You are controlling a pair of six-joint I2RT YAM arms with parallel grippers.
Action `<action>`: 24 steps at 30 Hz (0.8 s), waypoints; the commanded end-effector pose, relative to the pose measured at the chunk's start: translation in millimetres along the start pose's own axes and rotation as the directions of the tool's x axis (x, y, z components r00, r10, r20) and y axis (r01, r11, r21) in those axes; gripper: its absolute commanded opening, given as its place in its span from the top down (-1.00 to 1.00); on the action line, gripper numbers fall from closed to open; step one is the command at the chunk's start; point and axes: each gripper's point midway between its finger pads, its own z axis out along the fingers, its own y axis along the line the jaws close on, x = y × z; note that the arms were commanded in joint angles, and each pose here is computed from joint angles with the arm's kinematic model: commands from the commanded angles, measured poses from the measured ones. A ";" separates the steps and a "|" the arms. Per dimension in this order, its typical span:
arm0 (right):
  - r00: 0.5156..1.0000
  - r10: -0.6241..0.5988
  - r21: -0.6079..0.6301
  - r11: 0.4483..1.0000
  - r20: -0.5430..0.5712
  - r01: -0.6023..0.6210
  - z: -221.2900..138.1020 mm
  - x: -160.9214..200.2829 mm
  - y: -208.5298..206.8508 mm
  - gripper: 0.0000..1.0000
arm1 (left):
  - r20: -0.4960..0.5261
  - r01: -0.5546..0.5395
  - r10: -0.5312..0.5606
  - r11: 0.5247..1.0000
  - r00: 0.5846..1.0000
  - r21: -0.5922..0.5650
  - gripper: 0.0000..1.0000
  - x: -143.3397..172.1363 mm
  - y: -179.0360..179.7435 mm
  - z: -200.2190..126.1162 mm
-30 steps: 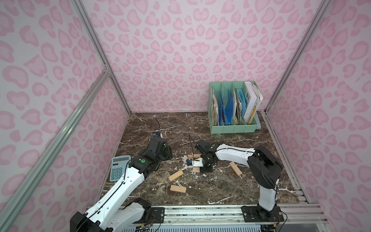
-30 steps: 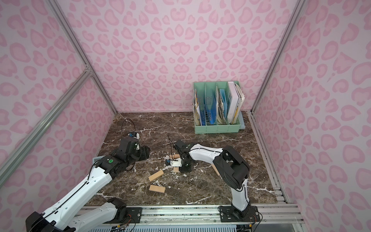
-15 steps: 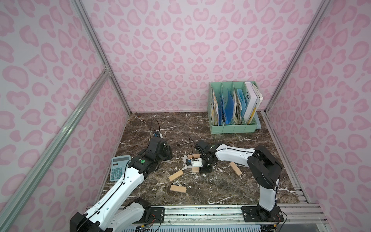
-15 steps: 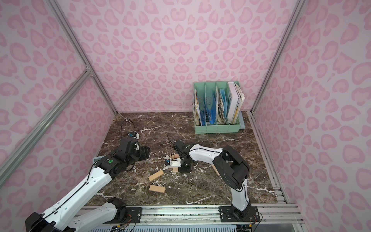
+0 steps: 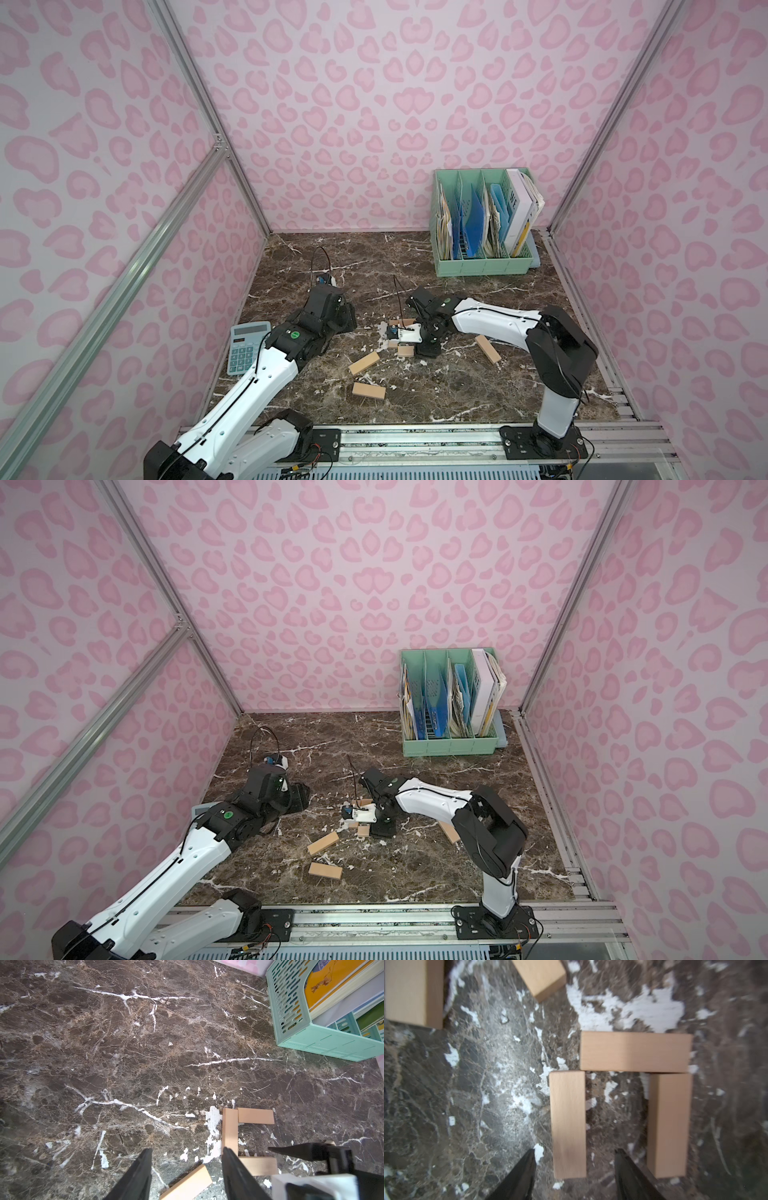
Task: Assemble the number 6 with building blocks
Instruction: Assemble the building block at the center of the board, then pick up the building block from the center of the board.
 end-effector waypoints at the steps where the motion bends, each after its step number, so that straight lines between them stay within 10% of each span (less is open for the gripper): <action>1: 0.990 0.142 0.167 0.976 0.005 -0.140 -37.8 10.9 -38.4 -0.40 | 0.008 -0.006 0.006 1.000 1.000 -0.002 -0.15 -3.4 0.1 -2.7; 3: 0.942 0.332 0.351 0.889 -0.055 -0.293 -58.6 45.0 -73.0 -0.50 | 0.003 -0.005 0.005 1.000 1.000 0.005 -0.15 -2.8 -1.7 -0.5; 7: 0.846 0.508 0.318 0.839 -0.162 -0.442 -63.5 102.6 -72.4 -0.48 | -0.015 0.002 -0.002 1.000 1.000 0.026 -0.15 -0.2 -7.1 6.8; 24: 0.729 0.654 0.291 0.750 -0.199 -0.594 -50.3 180.9 -20.5 -0.48 | -0.065 -0.017 0.019 0.999 0.998 0.038 -0.15 9.5 -8.8 9.3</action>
